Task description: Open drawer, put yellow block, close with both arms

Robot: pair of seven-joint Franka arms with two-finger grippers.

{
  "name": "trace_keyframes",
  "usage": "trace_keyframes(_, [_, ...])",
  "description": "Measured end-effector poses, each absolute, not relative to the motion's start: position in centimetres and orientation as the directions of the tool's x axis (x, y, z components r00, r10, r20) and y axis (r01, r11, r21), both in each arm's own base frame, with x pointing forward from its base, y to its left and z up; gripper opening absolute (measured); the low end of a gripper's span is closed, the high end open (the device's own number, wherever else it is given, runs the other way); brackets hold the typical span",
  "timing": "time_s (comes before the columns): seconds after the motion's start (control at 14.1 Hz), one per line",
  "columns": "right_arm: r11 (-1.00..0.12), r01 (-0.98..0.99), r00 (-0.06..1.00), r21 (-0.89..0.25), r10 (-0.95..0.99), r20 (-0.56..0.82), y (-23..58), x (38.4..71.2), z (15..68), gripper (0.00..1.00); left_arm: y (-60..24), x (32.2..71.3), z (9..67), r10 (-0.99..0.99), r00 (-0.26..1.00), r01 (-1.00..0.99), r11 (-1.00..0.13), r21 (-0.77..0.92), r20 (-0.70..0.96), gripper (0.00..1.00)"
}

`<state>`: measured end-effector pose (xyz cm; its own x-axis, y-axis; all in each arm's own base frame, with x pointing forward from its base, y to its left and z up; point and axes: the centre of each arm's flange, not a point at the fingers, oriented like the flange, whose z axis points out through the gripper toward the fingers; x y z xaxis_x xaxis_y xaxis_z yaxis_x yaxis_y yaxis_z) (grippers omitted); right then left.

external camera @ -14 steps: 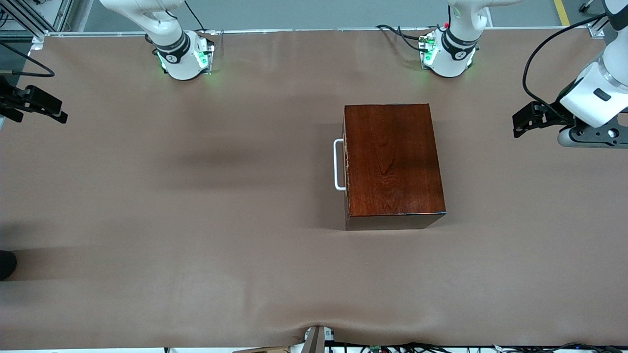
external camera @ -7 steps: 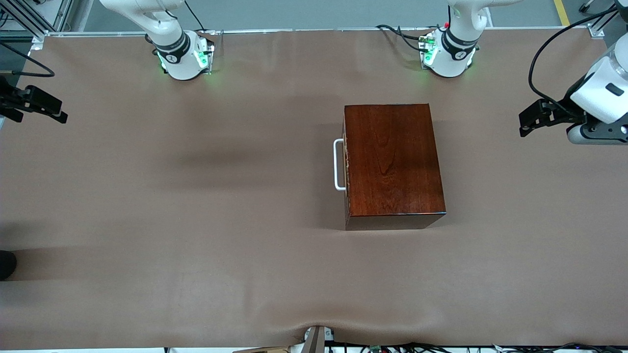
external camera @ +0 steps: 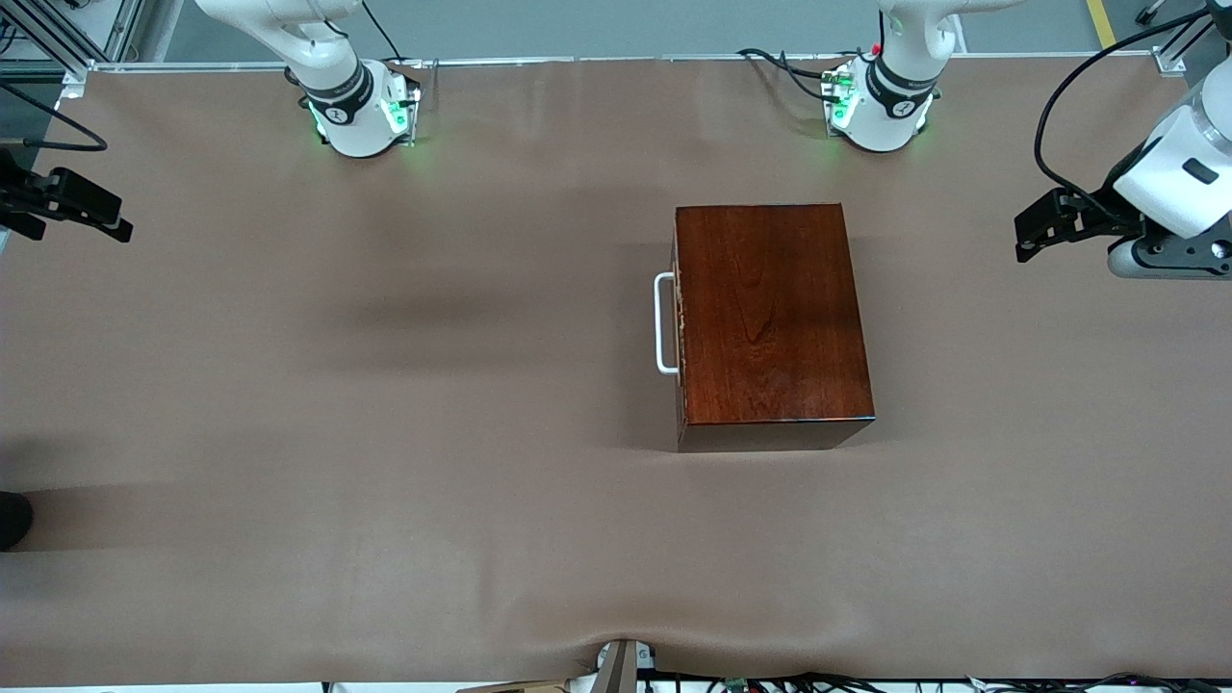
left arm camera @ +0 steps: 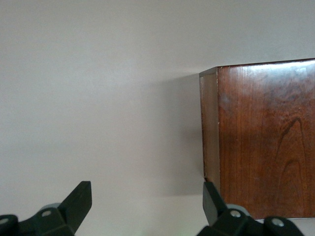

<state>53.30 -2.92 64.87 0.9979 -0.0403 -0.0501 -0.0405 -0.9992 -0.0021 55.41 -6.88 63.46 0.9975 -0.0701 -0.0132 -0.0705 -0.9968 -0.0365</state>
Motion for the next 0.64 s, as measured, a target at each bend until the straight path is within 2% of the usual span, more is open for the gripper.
trace_keyframes(0.64, [-0.999, -0.041, 0.998, -0.002, -0.040, -0.050, -2.92, 53.30, 64.87, 1.00, -6.68, 55.15, 64.05, -0.042, 0.999, -0.043, -0.998, -0.038, -0.021, 1.00])
